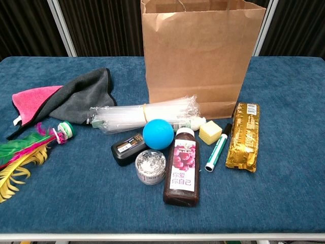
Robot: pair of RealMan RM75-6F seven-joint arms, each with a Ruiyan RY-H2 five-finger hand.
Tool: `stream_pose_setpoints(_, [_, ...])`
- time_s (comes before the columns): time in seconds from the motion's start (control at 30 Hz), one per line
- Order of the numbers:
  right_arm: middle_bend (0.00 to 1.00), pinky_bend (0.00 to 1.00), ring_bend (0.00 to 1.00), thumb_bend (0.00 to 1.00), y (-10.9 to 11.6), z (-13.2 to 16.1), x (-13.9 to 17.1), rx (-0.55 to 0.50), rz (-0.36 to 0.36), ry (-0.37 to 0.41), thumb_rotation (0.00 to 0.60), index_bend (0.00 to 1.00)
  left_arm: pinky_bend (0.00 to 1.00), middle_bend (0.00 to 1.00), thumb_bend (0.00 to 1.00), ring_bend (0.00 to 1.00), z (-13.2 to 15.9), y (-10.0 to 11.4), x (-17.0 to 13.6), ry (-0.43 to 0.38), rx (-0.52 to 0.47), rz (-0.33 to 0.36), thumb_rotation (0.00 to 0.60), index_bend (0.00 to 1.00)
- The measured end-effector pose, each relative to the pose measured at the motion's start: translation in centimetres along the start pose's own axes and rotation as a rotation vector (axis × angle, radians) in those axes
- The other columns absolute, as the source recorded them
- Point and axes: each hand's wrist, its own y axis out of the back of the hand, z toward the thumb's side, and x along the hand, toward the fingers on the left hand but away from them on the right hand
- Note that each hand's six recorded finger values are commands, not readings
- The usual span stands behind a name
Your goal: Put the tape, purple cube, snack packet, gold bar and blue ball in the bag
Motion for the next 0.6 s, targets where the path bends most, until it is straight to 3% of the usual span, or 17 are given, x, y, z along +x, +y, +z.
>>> stream_pose_setpoints(0.2, [0.27,0.19,0.13,0.0,-5.0,-1.8,3.9,0.108,0.229,0.04,0.6,0.19,0.25,0.26,0.22,0.16,0.4,-0.1,0.0,-0.011,0.009,0.006,0.6,0.22])
stream_pose_setpoints(0.33, [0.27,0.19,0.13,0.0,-7.8,-1.2,4.1,0.185,0.328,0.137,0.6,0.19,0.25,0.26,0.22,0.16,0.5,-0.2,-0.1,-0.011,0.016,0.013,0.6,0.22])
stream_pose_setpoints(0.6, [0.27,0.2,0.13,0.0,-10.3,0.8,2.5,0.349,0.325,0.377,0.6,0.19,0.25,0.26,0.22,0.16,0.1,0.1,0.0,-0.013,0.051,0.029,0.6,0.22])
